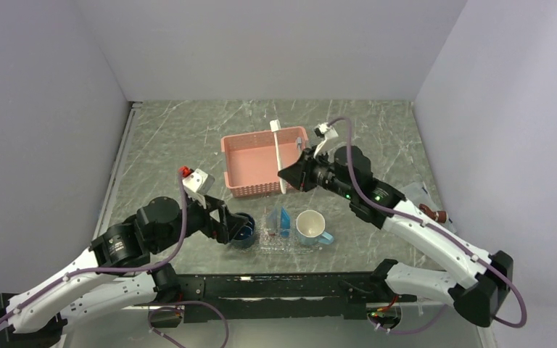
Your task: Prepare toiletry sets of a toothbrush and toothpaste on the tray
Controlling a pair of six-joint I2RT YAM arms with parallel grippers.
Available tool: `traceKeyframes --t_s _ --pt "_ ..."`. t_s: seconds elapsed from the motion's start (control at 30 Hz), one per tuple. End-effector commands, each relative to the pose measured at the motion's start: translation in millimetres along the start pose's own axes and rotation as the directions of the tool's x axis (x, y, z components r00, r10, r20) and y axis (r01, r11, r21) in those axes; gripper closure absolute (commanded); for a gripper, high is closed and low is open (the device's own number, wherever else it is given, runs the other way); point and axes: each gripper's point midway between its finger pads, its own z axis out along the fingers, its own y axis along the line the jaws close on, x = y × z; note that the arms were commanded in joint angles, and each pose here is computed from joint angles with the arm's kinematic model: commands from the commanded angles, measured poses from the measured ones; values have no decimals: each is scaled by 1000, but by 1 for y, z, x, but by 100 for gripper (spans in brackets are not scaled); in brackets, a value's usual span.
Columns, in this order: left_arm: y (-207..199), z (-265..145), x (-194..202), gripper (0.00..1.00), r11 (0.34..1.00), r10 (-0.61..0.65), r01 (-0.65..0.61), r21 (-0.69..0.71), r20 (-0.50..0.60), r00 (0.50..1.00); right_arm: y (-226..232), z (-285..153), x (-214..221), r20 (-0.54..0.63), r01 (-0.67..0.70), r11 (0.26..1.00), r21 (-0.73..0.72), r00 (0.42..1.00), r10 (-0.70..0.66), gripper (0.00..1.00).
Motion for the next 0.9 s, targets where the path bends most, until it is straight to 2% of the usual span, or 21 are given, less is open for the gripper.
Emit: traceKeyframes --t_s 0.0,0.4,0.8,0.87 --pt "-41 1 -28 1 980 -76 59 192 79 994 49 -23 -19 101 -25 968 -248 994 52 100" --pt "-83 -4 -49 0 906 -166 97 413 136 977 96 -61 12 104 8 859 -513 993 52 100" --pt "-103 -14 -65 1 833 -250 102 544 205 946 134 -91 28 119 20 733 -680 989 84 100" --pt "-107 -16 -68 4 817 -261 96 568 216 941 137 -94 28 122 17 724 -689 988 93 100"
